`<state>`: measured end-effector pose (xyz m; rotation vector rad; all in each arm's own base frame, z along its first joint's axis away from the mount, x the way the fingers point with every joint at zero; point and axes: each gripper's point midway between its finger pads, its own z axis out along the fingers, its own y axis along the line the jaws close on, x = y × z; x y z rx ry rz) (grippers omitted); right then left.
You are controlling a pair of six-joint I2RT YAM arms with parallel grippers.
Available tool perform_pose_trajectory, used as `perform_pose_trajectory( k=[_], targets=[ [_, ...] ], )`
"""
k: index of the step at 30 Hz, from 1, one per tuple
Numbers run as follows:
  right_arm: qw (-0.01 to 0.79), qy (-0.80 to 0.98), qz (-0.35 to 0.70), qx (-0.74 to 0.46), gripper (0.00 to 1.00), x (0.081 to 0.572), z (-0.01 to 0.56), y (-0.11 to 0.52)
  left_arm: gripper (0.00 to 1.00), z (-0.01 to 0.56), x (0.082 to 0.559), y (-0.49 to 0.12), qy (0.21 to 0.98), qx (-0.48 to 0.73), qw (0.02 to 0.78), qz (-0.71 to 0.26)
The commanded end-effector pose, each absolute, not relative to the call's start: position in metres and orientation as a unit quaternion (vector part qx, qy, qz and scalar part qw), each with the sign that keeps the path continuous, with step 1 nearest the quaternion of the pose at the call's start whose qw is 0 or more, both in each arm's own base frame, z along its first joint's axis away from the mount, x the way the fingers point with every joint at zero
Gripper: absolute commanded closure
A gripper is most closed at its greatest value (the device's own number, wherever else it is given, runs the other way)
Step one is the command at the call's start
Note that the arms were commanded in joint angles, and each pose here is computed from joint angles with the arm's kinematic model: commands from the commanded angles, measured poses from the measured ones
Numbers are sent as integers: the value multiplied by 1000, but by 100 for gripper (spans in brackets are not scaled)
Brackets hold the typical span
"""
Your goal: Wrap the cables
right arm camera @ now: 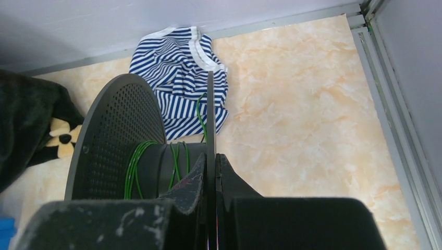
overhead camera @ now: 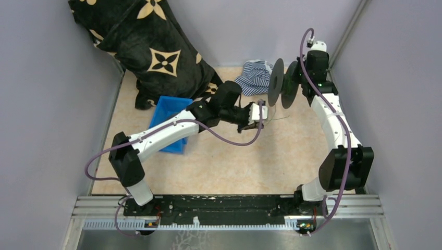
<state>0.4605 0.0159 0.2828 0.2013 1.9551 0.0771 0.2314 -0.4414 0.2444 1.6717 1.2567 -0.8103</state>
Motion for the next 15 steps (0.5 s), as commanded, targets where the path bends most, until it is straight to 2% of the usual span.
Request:
perform_pose_trajectory(
  k=[1,8,15],
  targets=[
    [619,779,37,94,100,471,324,13,100,263,206,-463,505,661,385,-399],
    [610,787,42,82,100,462,311,17,100,328,212,-475,518,611,411,-435],
    [611,787,58,60,100,449,309,26,100,361,239,-461,573,526,432,-457]
  ],
)
